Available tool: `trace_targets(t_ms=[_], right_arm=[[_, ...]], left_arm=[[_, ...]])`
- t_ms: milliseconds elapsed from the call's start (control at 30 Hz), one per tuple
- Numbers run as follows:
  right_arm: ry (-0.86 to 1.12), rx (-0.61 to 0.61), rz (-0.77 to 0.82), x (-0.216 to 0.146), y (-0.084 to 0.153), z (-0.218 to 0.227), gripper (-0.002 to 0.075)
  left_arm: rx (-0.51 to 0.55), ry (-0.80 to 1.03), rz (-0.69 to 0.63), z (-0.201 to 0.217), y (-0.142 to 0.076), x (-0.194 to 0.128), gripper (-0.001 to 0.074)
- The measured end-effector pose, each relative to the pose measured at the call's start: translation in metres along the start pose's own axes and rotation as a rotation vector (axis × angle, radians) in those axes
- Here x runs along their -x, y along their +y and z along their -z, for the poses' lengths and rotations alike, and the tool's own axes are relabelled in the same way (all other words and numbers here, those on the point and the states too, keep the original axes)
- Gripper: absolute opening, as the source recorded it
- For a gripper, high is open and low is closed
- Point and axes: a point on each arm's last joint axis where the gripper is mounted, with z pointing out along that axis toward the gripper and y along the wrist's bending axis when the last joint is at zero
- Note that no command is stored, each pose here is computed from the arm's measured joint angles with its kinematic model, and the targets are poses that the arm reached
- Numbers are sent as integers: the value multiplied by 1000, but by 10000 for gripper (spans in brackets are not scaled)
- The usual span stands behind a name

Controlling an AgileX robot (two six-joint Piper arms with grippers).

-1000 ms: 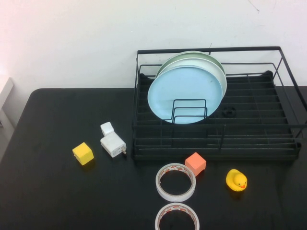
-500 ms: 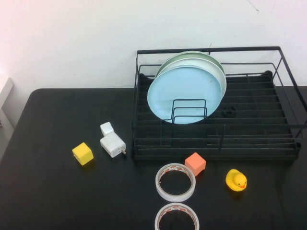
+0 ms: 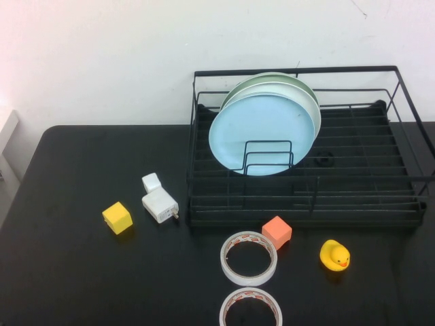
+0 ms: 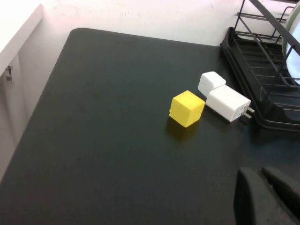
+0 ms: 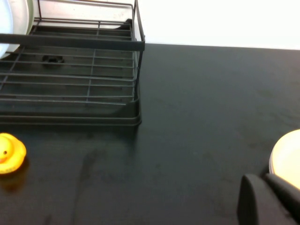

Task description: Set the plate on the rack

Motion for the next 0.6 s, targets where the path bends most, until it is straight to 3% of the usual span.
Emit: trace_targets(t_ms=[600], right_arm=[[2, 0, 0, 0, 0, 0, 12]], left_arm=[[1, 4, -15, 0, 0, 0, -2]])
